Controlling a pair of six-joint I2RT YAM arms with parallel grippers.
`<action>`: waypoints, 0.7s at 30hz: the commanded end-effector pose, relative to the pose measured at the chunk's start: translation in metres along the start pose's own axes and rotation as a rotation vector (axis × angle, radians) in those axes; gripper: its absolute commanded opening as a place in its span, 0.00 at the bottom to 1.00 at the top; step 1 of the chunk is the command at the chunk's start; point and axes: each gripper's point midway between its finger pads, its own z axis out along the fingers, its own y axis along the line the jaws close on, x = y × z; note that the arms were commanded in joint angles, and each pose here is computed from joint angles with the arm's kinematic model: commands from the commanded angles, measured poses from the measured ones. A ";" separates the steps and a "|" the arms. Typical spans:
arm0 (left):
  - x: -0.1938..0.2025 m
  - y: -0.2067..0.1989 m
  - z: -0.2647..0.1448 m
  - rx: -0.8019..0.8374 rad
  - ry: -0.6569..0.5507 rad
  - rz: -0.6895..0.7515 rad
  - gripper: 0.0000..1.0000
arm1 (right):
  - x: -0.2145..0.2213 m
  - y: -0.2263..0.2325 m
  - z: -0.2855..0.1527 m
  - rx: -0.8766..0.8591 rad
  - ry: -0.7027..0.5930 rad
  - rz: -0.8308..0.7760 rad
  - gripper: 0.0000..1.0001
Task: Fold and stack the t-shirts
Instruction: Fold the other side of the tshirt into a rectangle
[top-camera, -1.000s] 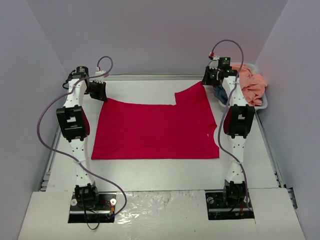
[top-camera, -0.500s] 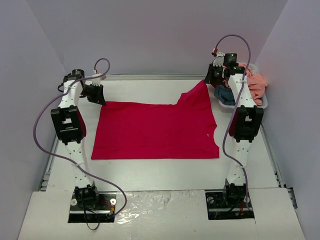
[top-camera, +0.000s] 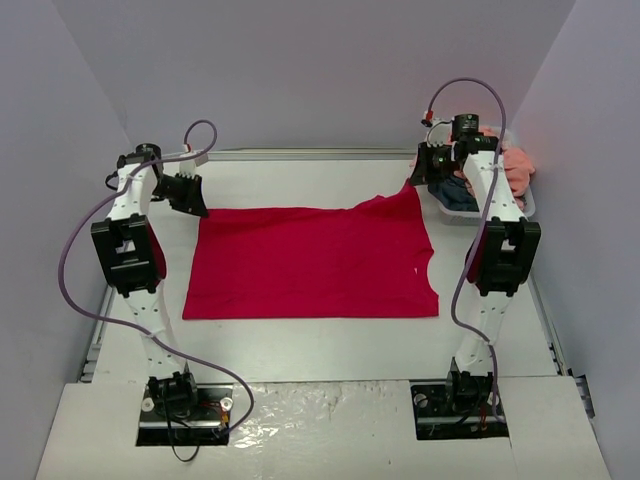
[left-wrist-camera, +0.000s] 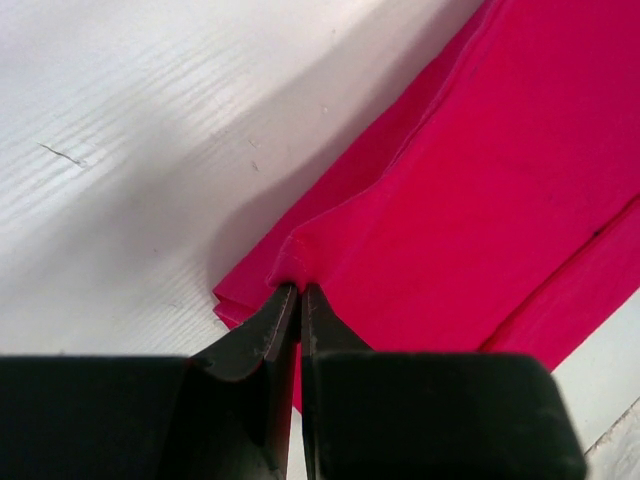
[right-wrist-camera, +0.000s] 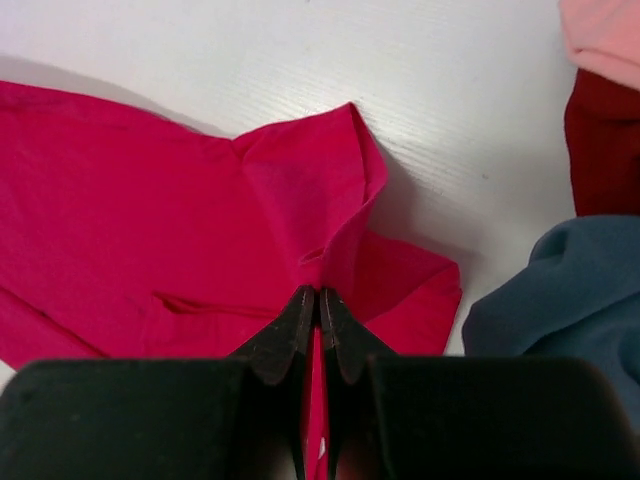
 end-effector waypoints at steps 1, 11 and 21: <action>-0.009 -0.024 -0.029 0.023 -0.044 0.072 0.02 | -0.001 0.020 -0.035 -0.029 -0.012 -0.039 0.00; 0.009 -0.039 -0.040 0.072 -0.046 0.117 0.02 | 0.020 0.037 -0.061 -0.048 0.032 -0.060 0.00; 0.035 -0.035 -0.061 0.102 -0.038 0.110 0.02 | 0.050 0.044 -0.080 -0.044 0.092 -0.081 0.00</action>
